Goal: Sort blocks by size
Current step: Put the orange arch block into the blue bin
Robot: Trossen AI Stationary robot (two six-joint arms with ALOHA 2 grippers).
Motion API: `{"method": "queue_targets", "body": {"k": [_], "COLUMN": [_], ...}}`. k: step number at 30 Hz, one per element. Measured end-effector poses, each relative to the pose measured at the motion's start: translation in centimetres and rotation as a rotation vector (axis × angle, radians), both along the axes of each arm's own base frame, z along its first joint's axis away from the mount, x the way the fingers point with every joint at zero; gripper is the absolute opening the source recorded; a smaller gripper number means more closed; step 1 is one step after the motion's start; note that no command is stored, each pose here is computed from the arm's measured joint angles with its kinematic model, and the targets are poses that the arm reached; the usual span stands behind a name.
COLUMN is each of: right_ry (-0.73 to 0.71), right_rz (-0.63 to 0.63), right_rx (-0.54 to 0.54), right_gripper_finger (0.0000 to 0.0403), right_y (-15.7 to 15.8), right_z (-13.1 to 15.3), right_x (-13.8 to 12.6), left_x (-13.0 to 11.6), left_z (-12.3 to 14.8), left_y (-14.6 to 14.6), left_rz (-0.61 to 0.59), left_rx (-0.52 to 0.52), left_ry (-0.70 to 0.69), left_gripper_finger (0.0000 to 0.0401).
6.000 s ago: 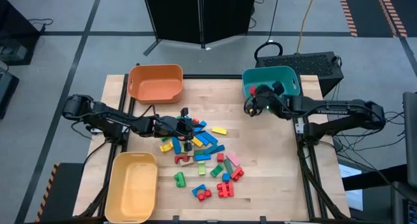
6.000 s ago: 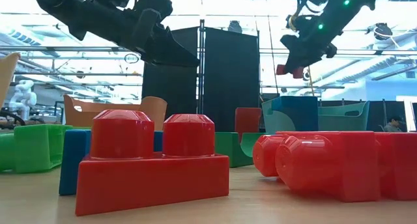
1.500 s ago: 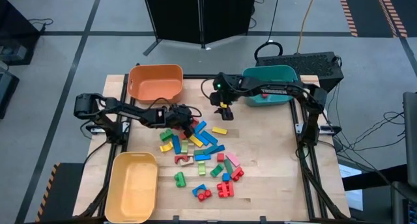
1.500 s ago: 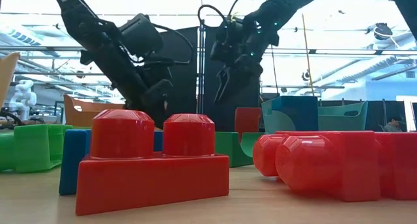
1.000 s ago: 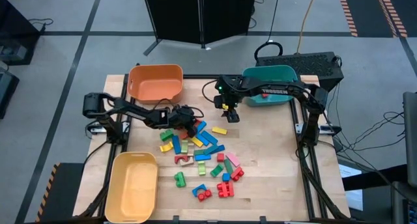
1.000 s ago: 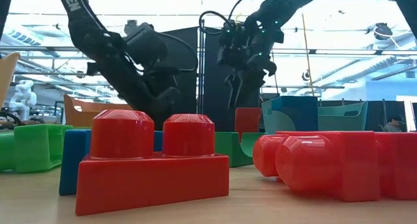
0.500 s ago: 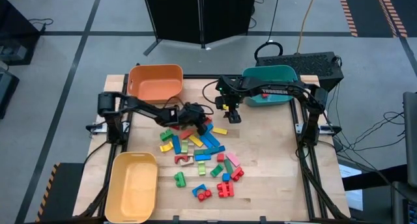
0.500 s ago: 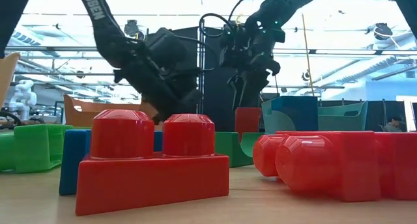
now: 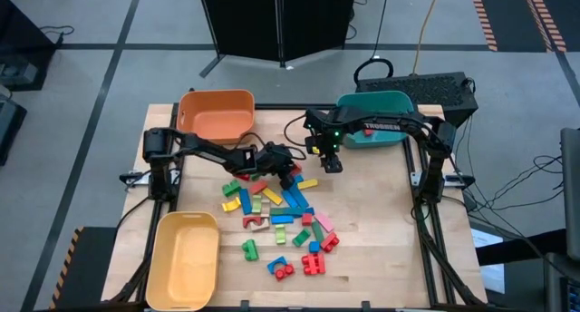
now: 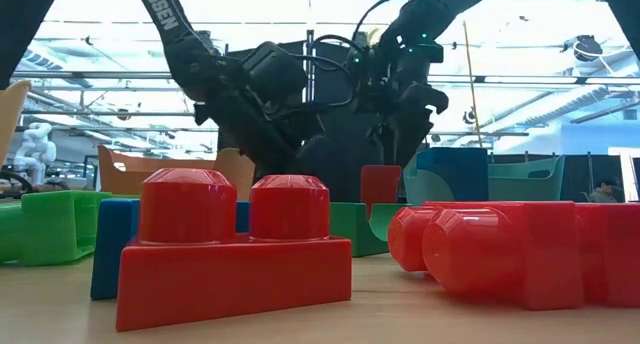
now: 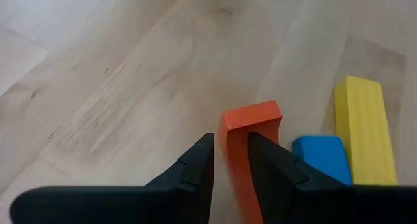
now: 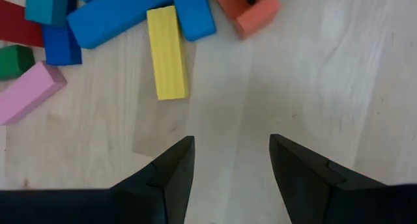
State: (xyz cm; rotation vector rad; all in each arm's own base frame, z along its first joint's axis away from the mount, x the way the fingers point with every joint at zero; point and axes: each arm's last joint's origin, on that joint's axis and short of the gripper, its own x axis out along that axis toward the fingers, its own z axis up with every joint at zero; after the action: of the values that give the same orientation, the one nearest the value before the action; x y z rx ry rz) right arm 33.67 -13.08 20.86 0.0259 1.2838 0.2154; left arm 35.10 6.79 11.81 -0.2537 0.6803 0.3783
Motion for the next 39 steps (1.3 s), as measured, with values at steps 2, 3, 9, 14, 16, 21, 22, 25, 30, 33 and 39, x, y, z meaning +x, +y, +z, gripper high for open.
{"method": "queue_targets", "body": {"k": [2, 3, 9, 14, 16, 21, 22, 25, 30, 33, 39], "right_ry": [-0.009, -0.024, -0.131, -0.105, -0.091, -0.09, -0.09, -0.092, -0.091, -0.092, -0.095], "right_rz": [-0.002, -0.002, 0.017, 0.022, 0.024, 0.029, 0.029, 0.03, 0.03, 0.03, 0.03], "right_rx": [-0.005, -0.009, 0.006, 0.014, 0.018, 0.017, 0.017, 0.016, 0.016, 0.016, 0.015], "right_gripper_finger": [0.0185, 0.0185, 0.0185, 0.0185, 0.0185, 0.0185, 0.0185, 0.0185, 0.0185, 0.0185, 0.0185], "right_y": [-0.1, -0.1, -0.2, -0.2, -0.2, -0.2, -0.2, -0.2, -0.2, -0.2, -0.2], "right_z": [0.0, 0.0, 0.3, 0.2, 0.2, 0.2, 0.2, 0.2, 0.2, 0.2, 0.2], "right_x": [0.1, 0.2, 1.1, 0.8, 0.6, 0.6, 0.6, 0.6, 0.6, 0.6, 0.7], "left_x": [0.1, 0.0, -0.4, -0.9, -0.9, -0.9, -0.9, -1.1, -1.3, -1.2, -1.0], "left_z": [0.5, 0.7, 2.4, 2.3, 2.2, 2.1, 2.1, 2.0, 1.8, 1.7, 0.3], "left_y": [-0.2, -0.2, -1.4, -3.0, -3.7, -5.0, -5.1, -5.2, -5.0, -5.0, -5.0], "left_rz": [-0.005, -0.008, -0.054, -0.086, -0.103, -0.085, -0.066, 0.009, 0.054, 0.054, 0.053], "left_rx": [0.004, 0.005, 0.023, 0.028, 0.025, 0.031, 0.038, 0.076, 0.073, 0.071, 0.07], "left_ry": [-0.016, -0.016, -0.015, 0.034, 0.032, 0.036, 0.039, 0.059, 0.072, 0.075, 0.109], "left_gripper_finger": [0.0093, 0.0093, 0.0093, 0.0094, 0.0099, 0.0154, 0.017, 0.022, 0.0287, 0.0301, 0.0289]}}
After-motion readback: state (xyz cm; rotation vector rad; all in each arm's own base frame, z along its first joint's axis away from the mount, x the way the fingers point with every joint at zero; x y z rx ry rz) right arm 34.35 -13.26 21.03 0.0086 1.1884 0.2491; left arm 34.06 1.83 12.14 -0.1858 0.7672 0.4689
